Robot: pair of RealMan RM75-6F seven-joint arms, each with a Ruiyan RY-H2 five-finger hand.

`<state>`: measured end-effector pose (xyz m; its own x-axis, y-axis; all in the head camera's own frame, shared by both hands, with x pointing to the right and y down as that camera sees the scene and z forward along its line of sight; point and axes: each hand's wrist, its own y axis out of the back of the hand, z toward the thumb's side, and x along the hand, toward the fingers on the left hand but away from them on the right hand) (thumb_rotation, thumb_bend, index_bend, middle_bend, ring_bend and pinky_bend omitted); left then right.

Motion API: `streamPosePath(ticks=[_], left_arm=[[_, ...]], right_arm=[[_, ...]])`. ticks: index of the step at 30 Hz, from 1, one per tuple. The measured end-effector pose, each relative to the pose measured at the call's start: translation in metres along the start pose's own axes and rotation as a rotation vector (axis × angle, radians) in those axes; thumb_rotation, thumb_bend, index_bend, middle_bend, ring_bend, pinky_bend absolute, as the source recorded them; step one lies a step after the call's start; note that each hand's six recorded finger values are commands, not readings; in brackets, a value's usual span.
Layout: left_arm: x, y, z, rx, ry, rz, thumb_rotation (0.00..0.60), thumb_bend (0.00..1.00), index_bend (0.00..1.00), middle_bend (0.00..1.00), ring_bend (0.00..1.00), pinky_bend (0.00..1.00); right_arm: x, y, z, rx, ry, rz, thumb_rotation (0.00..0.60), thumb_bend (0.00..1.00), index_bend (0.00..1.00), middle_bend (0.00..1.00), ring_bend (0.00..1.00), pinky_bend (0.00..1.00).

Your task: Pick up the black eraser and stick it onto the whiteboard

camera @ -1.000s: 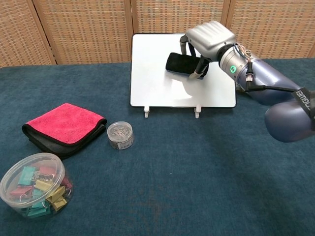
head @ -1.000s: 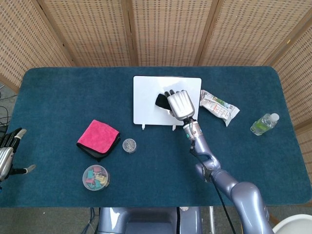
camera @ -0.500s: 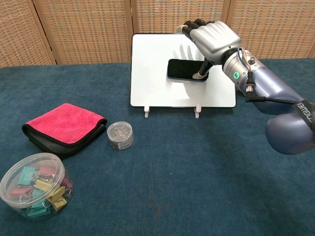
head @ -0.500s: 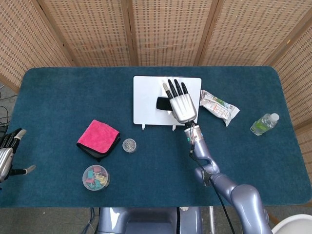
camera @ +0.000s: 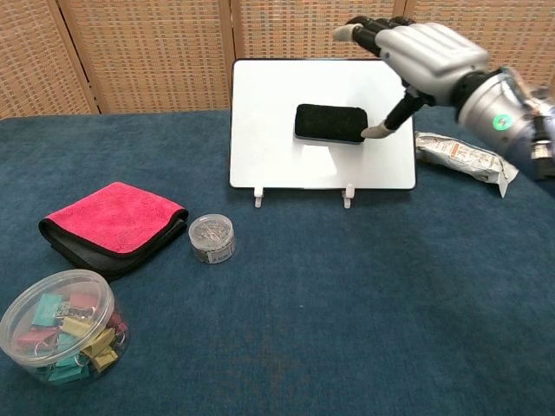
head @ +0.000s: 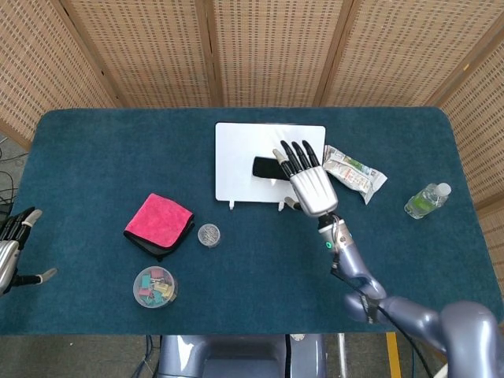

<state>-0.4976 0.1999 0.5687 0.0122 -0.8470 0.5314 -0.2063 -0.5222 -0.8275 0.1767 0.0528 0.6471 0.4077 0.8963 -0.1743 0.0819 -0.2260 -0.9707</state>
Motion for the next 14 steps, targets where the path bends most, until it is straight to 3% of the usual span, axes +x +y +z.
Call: streamPosePath(ticks=[4,8,14], left_arm=[[-0.001,0.005,0.001,-0.006,-0.022,0.025,0.6,0.0,0.0,0.0,0.0,0.0],[-0.005,0.007,0.003,-0.007,-0.048,0.041,0.6,0.0,0.0,0.0,0.0,0.0],[-0.011,0.008,0.007,-0.001,-0.095,0.068,0.6,0.0,0.0,0.0,0.0,0.0]], right_arm=[[0.054,0.033,-0.031,-0.082,-0.047,0.061,0.6,0.0,0.0,0.0,0.0,0.0],[0.123,0.06,-0.077,-0.15,-0.176,0.103,0.6,0.0,0.0,0.0,0.0,0.0],[0.183,0.066,-0.11,-0.207,-0.299,0.06,0.6,0.0,0.0,0.0,0.0,0.0]])
